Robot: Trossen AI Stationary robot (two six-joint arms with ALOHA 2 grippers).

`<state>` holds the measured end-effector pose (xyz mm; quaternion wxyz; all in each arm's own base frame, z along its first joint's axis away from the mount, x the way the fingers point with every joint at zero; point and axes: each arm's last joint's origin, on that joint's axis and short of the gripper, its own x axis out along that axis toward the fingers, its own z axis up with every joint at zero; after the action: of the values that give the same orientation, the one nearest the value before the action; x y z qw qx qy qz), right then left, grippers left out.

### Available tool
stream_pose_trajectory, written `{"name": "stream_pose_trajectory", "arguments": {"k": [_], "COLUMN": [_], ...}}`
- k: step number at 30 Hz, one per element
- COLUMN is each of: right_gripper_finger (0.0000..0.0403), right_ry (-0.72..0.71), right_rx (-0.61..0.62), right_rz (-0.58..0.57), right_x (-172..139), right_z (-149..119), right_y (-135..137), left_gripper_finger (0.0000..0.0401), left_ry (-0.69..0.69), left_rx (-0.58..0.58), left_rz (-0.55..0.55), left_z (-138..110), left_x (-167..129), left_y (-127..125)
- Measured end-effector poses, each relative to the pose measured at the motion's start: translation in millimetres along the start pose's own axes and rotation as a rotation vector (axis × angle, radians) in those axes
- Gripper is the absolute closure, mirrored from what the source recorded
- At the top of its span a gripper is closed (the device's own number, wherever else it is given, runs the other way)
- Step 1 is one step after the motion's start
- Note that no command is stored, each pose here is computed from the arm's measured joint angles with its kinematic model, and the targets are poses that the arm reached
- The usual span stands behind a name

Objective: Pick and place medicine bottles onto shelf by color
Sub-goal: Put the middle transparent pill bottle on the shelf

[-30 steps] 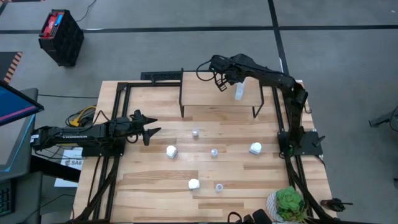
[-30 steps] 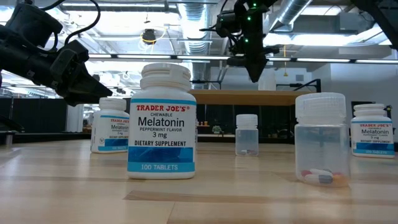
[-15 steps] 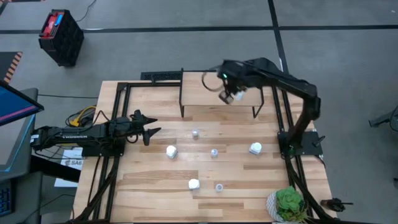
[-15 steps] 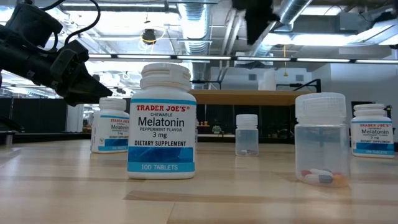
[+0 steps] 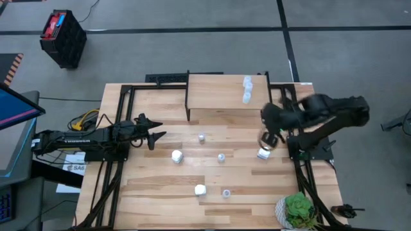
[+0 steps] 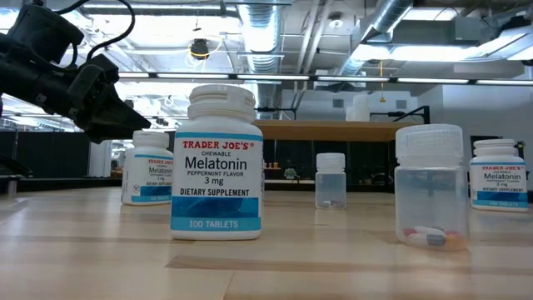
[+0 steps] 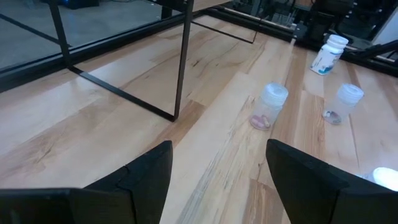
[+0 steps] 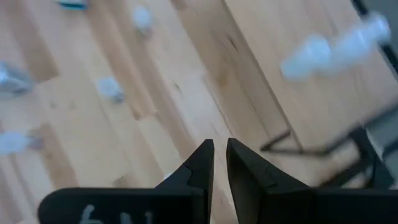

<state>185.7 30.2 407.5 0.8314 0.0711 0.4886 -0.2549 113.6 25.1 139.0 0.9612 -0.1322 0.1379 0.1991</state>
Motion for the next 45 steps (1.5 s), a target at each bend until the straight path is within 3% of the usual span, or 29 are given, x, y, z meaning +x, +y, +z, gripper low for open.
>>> {"name": "stream_pose_trajectory", "arguments": {"k": [6, 9, 13, 18, 31, 40, 45], "right_gripper_finger": [0.0337, 0.0337, 0.0337, 0.0337, 0.0337, 0.0337, 0.0332], "right_ry": [-0.017, -0.042, -0.108, -0.196, -0.319, -0.408, -0.407], "right_rx": [0.215, 0.32, 0.312, 0.197, -0.002, 0.001, -0.045], "right_rz": [-0.044, 0.02, 0.148, 0.251, 0.242, 0.225, 0.3], "right_x": [33.5, 57.9, 82.0, 94.7, 134.4, 148.6, 143.1], "right_z": [-73.5, -97.7, -110.2, -107.1, -77.9, -38.9, -17.5], "right_y": [-4.3, 2.3, 19.7, 41.7, 90.2, 100.3, 103.9], "left_gripper_finger": [0.0154, 0.0154, 0.0154, 0.0154, 0.0154, 0.0154, 0.0154], "left_ry": [-0.001, -0.001, -0.001, -0.001, -0.001, 0.0, 0.0], "left_rx": [0.0, 0.0, 0.0, 0.038, 0.109, 0.108, 0.108], "left_rz": [0.0, 0.001, 0.002, 0.002, 0.001, 0.001, 0.0], "left_z": [0.2, 0.1, 0.1, 0.1, 0.0, 0.0, 0.0], "left_x": [0.0, 0.0, 0.0, 0.0, 0.0, 0.0, 0.0], "left_y": [0.0, 0.0, 0.1, 0.1, 0.1, 0.0, 0.0]}}
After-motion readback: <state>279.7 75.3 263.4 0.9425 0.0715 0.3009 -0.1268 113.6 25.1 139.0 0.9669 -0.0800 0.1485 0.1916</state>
